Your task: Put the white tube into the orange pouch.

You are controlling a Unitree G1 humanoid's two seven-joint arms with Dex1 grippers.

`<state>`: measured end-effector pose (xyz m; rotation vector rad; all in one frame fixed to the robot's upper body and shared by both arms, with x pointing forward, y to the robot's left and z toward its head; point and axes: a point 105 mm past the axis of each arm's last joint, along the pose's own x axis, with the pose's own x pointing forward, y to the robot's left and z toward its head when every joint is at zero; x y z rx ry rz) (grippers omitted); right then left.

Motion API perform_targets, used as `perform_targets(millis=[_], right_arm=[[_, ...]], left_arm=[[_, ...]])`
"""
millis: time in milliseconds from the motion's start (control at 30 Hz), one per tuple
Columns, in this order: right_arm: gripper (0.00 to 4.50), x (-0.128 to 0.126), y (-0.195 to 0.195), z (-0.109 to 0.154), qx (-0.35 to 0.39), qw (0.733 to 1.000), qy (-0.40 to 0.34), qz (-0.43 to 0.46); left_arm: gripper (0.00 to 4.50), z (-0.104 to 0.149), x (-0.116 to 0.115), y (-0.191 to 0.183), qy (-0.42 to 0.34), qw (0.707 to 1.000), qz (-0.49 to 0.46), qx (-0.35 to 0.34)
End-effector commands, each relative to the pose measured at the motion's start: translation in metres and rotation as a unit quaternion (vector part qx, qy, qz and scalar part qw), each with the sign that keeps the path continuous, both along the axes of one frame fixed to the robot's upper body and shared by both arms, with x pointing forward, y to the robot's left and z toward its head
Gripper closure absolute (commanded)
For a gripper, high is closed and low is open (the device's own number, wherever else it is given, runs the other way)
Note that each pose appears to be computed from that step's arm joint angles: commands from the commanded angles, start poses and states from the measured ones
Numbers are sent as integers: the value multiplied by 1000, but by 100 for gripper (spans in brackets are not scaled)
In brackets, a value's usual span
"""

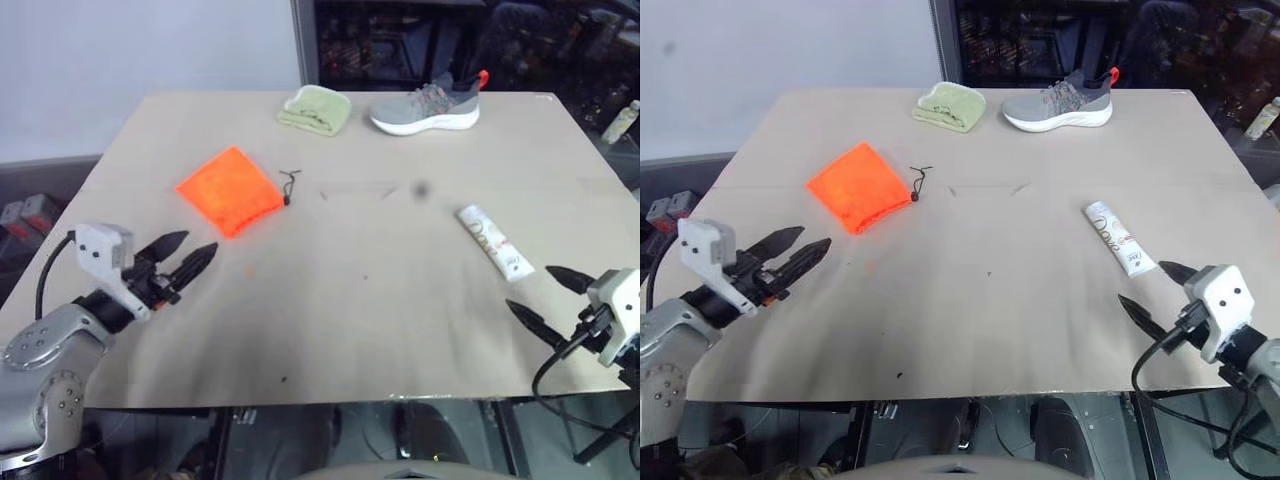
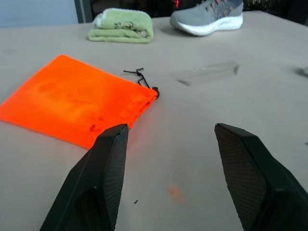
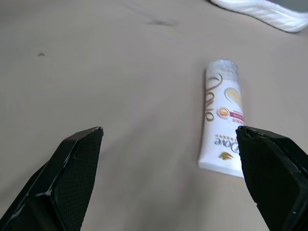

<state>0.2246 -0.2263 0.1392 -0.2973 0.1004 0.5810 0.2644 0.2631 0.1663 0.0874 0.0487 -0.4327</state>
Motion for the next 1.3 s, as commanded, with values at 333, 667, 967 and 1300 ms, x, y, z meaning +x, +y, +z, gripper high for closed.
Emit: perform_targets(millis=[333,667,967,1300], right_arm=[[0,8,123,60,9,956,-137,259],[0,18,127,63,1,958,-149,244],[0,17,120,63,-5,965,-154,215],[0,17,120,63,-1,967,-159,199]], left_arm=[[155,1,67,-2,-77,937,126,316],[179,-30,111,3,-35,919,145,365],[448,-32,111,-12,-26,949,87,301],[245,-37,101,-8,-39,919,108,377]])
